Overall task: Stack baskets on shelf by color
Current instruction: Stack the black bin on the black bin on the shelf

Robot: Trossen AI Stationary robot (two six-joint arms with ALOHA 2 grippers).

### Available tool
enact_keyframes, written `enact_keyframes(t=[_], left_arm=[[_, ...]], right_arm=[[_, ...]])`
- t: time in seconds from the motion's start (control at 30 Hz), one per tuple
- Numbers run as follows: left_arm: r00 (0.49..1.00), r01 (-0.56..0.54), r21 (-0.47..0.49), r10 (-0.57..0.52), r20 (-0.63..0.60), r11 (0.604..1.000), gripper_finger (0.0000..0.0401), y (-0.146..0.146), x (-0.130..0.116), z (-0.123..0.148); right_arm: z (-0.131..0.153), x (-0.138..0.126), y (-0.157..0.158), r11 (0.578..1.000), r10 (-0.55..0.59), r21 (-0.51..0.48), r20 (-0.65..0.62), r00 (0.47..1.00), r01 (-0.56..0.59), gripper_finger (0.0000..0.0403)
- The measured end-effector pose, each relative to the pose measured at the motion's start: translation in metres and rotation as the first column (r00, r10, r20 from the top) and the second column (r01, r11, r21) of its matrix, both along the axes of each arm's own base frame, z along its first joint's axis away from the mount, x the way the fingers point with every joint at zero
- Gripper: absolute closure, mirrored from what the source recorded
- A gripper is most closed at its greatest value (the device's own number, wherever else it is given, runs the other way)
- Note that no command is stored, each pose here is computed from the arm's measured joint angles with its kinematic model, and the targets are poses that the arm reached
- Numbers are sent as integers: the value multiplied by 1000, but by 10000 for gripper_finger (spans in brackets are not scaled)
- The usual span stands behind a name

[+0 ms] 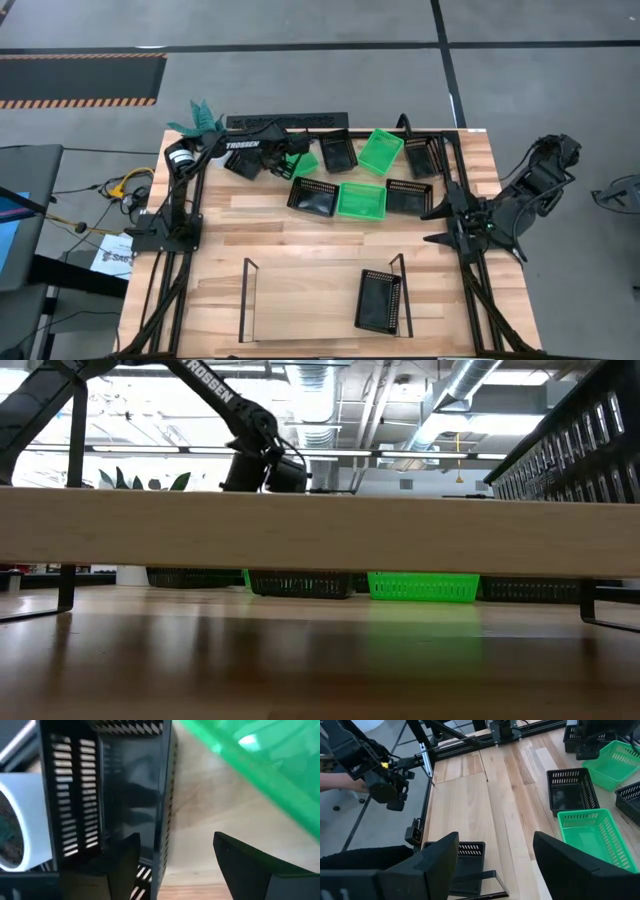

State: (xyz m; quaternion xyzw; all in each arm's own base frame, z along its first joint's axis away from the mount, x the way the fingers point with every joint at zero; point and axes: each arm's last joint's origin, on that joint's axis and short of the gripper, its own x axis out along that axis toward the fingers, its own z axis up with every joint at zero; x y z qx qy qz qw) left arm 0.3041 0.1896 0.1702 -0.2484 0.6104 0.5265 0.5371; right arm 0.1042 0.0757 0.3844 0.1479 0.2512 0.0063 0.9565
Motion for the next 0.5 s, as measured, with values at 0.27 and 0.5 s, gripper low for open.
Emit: enact_keyframes(t=[0.27,0.5], left_arm=[[1000,-7,-20,7,3,1000,240,-3,-4,-10],[1000,-17,-29,18,12,999,352,-4,-3,-11]], right_arm=[[0,0,0,1000,0,0,0,1000,0,121],[0,0,0,1000,0,0,0,1000,0,121]])
